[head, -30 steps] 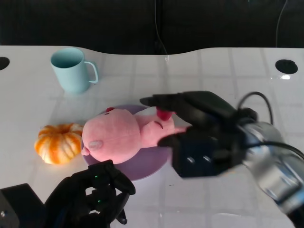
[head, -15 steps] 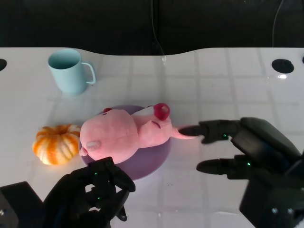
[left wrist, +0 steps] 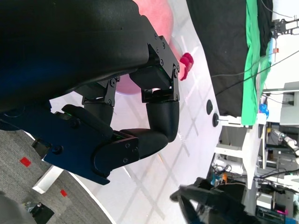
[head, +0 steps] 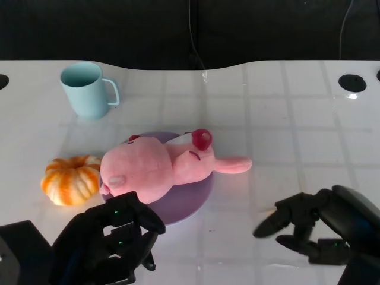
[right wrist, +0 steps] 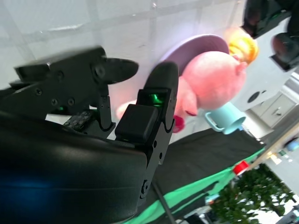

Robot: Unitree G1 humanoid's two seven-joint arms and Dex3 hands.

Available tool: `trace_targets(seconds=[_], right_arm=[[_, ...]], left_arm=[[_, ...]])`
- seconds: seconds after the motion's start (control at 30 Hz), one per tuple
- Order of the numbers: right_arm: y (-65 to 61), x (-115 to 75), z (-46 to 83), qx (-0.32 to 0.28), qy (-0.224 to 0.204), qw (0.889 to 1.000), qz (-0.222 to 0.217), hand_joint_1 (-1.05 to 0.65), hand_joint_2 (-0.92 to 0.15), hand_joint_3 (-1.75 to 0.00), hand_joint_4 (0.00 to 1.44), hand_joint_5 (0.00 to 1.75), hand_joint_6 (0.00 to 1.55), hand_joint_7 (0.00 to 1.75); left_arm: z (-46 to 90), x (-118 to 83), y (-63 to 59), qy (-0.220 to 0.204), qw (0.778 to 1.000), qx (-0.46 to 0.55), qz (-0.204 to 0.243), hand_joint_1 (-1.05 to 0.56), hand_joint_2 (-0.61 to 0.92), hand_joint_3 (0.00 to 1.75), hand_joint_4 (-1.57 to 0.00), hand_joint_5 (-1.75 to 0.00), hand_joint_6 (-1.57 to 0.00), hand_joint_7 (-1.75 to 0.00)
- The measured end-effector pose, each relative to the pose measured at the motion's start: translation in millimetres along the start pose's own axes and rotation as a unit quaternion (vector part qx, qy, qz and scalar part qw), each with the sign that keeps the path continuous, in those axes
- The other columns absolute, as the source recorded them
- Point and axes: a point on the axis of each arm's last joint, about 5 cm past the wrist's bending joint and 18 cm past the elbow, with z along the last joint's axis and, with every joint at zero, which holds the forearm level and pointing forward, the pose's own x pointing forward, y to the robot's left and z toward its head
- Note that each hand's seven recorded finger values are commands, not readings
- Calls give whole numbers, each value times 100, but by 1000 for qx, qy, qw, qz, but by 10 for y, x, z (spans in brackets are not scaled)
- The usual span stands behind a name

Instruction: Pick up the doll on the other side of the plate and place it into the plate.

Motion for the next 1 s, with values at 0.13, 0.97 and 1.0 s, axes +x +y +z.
trace_targets(seconds=[0.13,0.97,1.0], right_arm=[[54,2,-99,2,8,1000,-9,11,-32,-139,93,174,86,141],[152,26,-269,27,10,999,-26,12,-26,-147,89,175,81,151],[152,26,-270,27,11,999,-26,12,-27,-146,89,175,81,151]], left_arm=[[0,-5,17,2,1000,5,0,-38,72,82,-61,-175,-68,-133],[-30,-5,36,5,1000,13,-2,-35,70,90,-58,-175,-63,-142],[-30,-5,36,5,1000,13,-2,-35,70,90,-58,-175,-63,-142]])
